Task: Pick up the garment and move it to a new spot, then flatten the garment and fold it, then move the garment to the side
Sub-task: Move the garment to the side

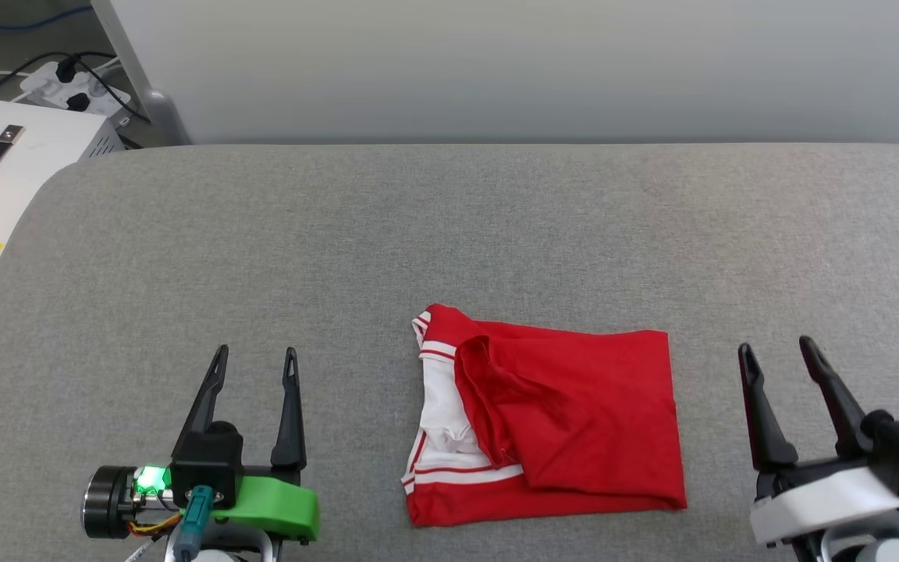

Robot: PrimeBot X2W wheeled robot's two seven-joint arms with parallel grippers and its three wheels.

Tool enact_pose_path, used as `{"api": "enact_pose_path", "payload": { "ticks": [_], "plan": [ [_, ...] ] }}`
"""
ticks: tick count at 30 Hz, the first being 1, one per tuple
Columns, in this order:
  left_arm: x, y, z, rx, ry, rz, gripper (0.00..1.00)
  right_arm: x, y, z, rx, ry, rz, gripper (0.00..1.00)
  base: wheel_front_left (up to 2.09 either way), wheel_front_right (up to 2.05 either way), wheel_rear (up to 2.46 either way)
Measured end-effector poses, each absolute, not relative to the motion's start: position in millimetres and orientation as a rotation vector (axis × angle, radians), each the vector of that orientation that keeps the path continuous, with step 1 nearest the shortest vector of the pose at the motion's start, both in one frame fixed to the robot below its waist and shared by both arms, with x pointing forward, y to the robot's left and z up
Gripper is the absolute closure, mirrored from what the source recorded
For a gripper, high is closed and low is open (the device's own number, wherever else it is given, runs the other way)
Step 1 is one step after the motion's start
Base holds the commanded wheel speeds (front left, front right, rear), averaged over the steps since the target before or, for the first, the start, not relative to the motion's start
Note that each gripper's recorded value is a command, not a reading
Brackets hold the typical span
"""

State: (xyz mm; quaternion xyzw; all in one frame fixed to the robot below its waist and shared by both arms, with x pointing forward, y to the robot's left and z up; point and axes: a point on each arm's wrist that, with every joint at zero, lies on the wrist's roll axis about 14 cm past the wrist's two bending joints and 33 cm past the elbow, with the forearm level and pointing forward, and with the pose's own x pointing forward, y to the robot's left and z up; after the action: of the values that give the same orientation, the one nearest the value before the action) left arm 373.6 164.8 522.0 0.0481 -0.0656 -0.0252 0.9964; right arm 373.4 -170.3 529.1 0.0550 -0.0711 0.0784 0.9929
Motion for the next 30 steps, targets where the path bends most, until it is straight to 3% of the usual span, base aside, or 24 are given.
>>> {"api": "enact_pose_path", "payload": {
  "ticks": [12,20,25,30],
  "plan": [
    [368.7,168.7,522.4,0.098,-0.132,-0.039,0.00,365.3,-169.5,523.1,0.110,-0.126,0.145,0.00,0.00,0.00,0.00],
    [369.5,170.7,517.4,0.096,-0.116,-0.037,0.00,401.8,-179.4,586.0,-0.010,-0.287,0.202,0.00,0.00,0.00,0.00],
    [372.8,171.6,511.5,0.093,-0.098,-0.036,0.00,429.1,-165.3,552.5,-0.032,0.040,0.325,0.00,0.00,0.00,0.00],
    [379.5,174.1,506.5,0.090,-0.084,-0.026,0.00,424.4,-159.9,497.0,0.000,0.444,0.422,0.00,0.00,0.00,0.00]
  ]
}}
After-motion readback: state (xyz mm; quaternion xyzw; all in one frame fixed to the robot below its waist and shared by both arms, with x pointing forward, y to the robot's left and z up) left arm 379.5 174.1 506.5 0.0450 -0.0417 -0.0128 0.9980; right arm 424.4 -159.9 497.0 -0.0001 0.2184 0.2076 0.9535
